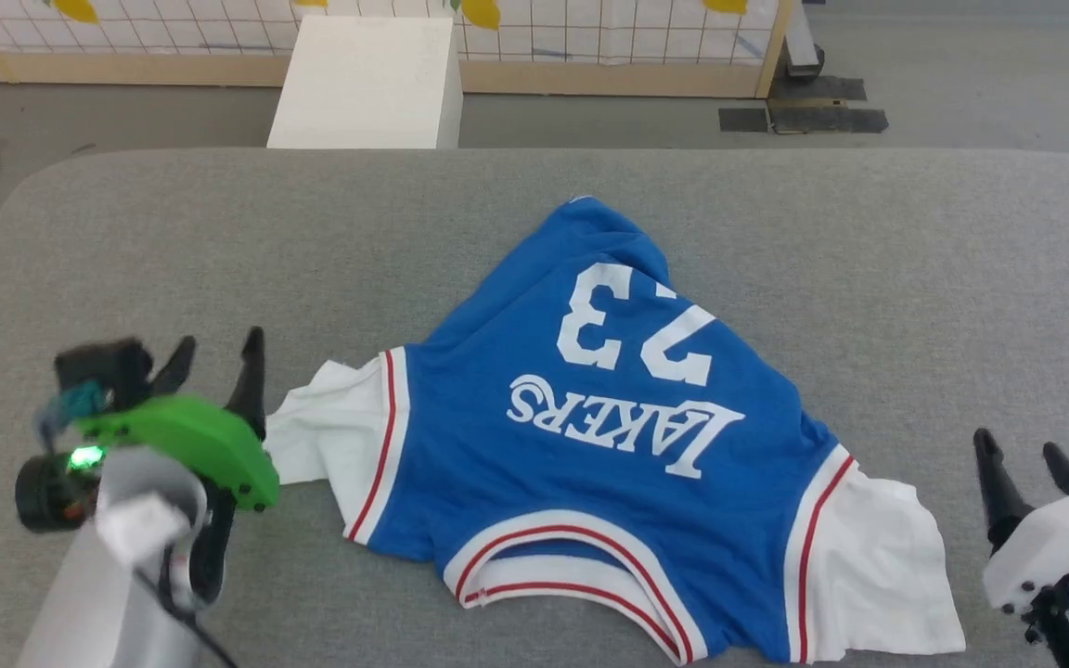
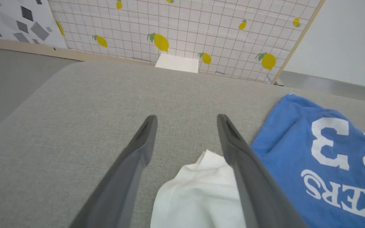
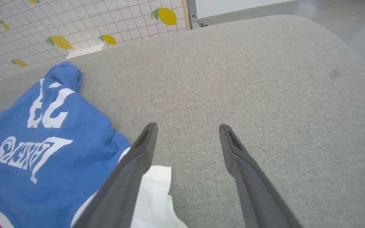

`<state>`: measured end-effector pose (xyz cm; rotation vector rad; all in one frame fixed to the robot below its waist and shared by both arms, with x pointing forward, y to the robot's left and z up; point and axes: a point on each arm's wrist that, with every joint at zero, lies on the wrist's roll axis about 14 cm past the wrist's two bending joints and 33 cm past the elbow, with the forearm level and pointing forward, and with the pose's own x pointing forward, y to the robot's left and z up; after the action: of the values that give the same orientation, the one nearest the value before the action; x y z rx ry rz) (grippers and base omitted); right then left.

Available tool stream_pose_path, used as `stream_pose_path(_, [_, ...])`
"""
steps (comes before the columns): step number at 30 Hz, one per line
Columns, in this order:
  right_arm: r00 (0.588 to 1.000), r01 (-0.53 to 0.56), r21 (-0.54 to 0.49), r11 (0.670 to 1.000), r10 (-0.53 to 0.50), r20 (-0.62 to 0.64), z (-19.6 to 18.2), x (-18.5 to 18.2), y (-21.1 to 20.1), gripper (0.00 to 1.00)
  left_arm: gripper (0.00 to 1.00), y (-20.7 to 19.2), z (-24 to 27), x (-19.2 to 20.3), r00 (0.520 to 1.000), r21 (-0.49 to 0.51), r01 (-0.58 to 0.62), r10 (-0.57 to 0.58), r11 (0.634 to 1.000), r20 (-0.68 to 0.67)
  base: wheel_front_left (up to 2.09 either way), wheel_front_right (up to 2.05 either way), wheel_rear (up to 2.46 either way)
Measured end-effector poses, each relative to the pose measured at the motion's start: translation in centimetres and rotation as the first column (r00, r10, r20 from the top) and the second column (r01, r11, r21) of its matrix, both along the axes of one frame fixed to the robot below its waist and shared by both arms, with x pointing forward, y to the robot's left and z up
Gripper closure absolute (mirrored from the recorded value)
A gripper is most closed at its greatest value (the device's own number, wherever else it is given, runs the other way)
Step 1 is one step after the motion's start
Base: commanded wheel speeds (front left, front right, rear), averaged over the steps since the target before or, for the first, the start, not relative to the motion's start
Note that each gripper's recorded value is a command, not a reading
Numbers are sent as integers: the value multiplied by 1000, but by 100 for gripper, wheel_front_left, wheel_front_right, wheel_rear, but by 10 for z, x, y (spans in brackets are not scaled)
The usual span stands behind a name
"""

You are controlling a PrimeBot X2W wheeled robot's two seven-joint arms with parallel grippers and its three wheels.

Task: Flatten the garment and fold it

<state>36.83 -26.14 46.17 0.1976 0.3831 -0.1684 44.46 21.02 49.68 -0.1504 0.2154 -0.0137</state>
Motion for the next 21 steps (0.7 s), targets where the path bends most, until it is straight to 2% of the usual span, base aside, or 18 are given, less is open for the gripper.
stream_pose_path(3, [998, -36, -37, 999, 34, -53, -9, -11, 8, 0, 0, 8, 13, -14, 987, 22, -34, 30, 999, 155, 0, 0, 0])
stream_pose_path(6, [983, -81, -47, 996, 72, -167, -28, -28, 18, 0, 0, 12, 8, -34, 974, 43, -58, 47, 997, 222, 0, 0, 0])
stream_pose_path(13, [900, -165, -33, 986, 137, -413, -65, -51, 35, 0, 0, 4, -14, -56, 977, 17, -94, 89, 995, 194, 0, 0, 0])
stream_pose_path(15, [862, -205, -44, 978, 159, -482, -78, -56, 43, 0, 0, 7, -17, -56, 978, 16, -98, 93, 995, 186, 0, 0, 0])
stream_pose_path(18, [812, -254, -32, 967, 196, -550, -94, -58, 55, 0, 0, 8, -21, -57, 980, 15, -101, 97, 995, 175, 0, 0, 0])
stream_pose_path(20, [797, -269, -28, 963, 206, -568, -98, -54, 58, 0, 0, 7, -23, -58, 980, 11, -102, 98, 995, 171, 0, 0, 0])
stream_pose_path(21, [786, -276, -27, 961, 209, -582, -100, -55, 59, 3, 0, 6, -24, -58, 981, 9, -101, 98, 995, 169, 0, 0, 0])
